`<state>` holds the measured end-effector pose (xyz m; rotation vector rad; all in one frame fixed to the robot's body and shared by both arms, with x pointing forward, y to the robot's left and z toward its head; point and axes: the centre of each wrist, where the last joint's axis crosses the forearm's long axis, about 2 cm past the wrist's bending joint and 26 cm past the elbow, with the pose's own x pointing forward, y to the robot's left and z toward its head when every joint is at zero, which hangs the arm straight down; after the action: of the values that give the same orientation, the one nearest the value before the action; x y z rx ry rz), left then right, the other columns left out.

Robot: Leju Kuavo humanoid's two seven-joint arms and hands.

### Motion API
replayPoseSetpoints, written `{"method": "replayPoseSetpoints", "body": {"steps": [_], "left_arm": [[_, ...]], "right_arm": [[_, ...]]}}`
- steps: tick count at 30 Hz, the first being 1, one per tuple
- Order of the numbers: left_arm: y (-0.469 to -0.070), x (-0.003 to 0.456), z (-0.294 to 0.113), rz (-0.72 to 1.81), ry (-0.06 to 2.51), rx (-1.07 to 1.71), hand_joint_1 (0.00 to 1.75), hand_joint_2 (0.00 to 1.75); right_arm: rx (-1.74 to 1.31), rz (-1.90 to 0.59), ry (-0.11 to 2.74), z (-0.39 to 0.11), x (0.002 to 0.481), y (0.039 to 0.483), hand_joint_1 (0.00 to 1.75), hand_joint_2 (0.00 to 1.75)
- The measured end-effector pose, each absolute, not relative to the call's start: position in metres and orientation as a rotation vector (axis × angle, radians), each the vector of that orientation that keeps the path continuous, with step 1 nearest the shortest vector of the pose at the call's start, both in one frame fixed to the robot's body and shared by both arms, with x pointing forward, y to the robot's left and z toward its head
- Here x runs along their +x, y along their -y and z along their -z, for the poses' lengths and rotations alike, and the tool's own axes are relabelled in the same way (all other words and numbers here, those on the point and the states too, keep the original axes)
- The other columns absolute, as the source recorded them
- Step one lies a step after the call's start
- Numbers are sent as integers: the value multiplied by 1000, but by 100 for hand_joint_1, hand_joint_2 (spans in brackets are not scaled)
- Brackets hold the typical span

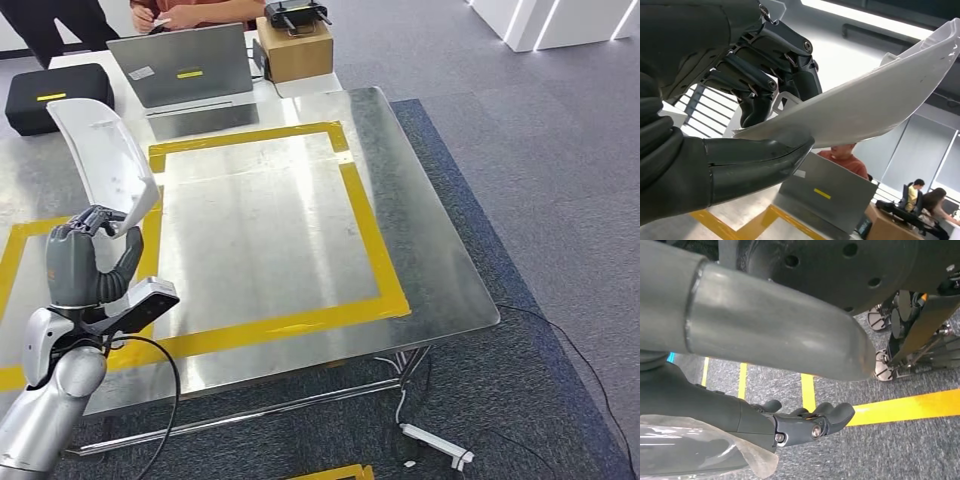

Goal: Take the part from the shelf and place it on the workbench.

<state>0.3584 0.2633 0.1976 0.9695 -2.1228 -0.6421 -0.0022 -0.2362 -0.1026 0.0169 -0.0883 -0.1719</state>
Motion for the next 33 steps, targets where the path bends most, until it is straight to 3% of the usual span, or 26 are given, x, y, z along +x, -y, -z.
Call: {"method": "replayPoseSetpoints", "body": {"steps": [16, 33], "left_arm": [[-291, 402, -174, 831, 1763, 1227, 175, 175], [-320, 415, -160, 1063, 1340, 1347, 175, 175]], "right_arm": [[5, 137, 92, 106, 0, 246, 0, 0], [19, 136, 83, 108, 0, 247, 0, 0]]}}
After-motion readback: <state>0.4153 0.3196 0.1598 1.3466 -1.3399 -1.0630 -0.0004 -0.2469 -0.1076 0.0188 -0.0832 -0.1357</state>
